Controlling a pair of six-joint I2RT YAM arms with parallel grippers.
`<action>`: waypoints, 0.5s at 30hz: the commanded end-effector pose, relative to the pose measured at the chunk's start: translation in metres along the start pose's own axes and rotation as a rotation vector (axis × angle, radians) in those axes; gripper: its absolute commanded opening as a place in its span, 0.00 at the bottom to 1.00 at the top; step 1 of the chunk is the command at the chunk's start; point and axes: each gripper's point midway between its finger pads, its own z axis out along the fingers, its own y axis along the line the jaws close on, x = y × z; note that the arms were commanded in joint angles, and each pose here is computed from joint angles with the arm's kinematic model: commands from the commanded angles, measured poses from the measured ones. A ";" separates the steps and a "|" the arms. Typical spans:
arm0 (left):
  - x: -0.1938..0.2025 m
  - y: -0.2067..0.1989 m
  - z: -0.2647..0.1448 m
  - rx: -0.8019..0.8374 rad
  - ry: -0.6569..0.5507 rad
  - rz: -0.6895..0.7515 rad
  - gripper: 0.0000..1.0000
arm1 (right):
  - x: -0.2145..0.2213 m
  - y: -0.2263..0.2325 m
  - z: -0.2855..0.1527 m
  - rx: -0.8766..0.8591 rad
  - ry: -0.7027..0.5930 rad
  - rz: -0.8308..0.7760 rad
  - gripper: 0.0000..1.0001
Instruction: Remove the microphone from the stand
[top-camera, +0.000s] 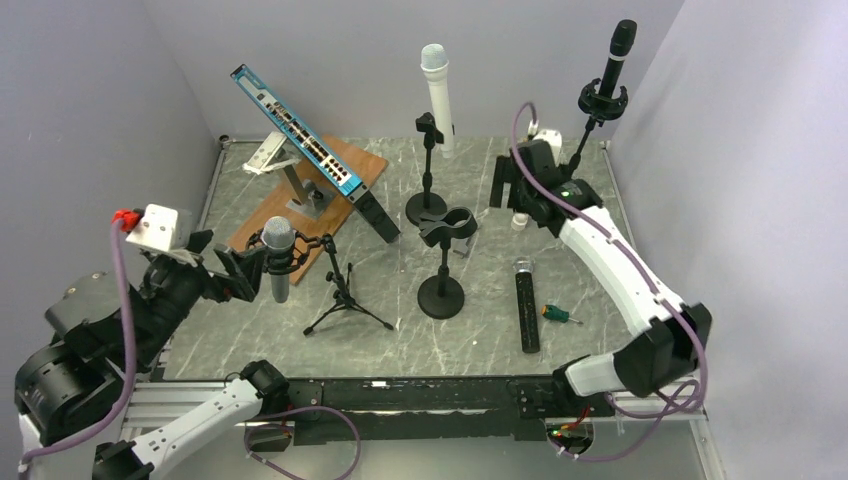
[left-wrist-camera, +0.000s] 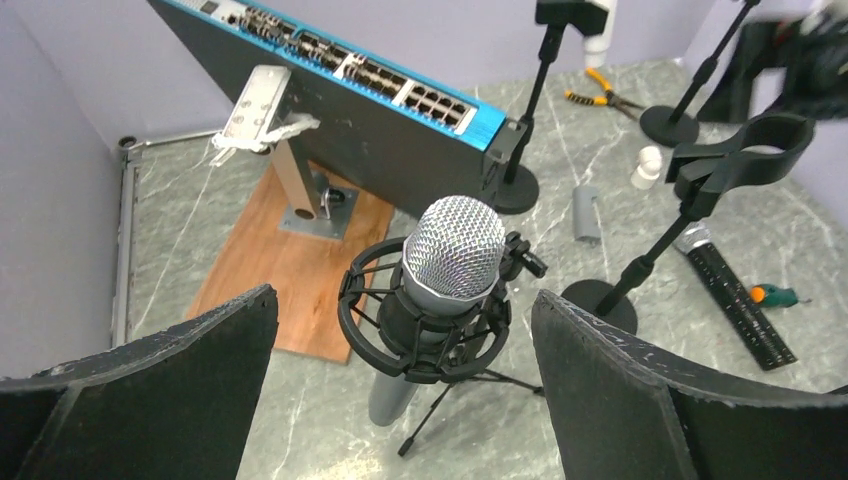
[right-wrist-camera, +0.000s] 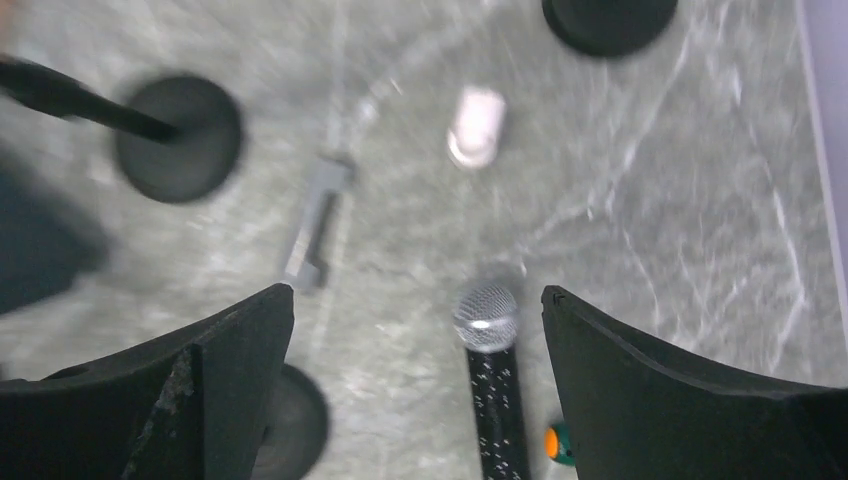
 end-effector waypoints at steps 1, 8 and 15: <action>0.010 0.007 0.009 -0.053 0.026 0.029 0.99 | -0.069 0.007 -0.068 -0.075 -0.202 0.047 0.96; 0.009 0.003 0.015 -0.049 0.027 -0.002 0.99 | -0.133 0.091 -0.183 -0.503 -0.427 0.061 0.94; 0.001 0.008 -0.003 -0.047 -0.057 -0.100 0.99 | -0.115 0.197 -0.291 -1.129 -0.514 0.022 0.96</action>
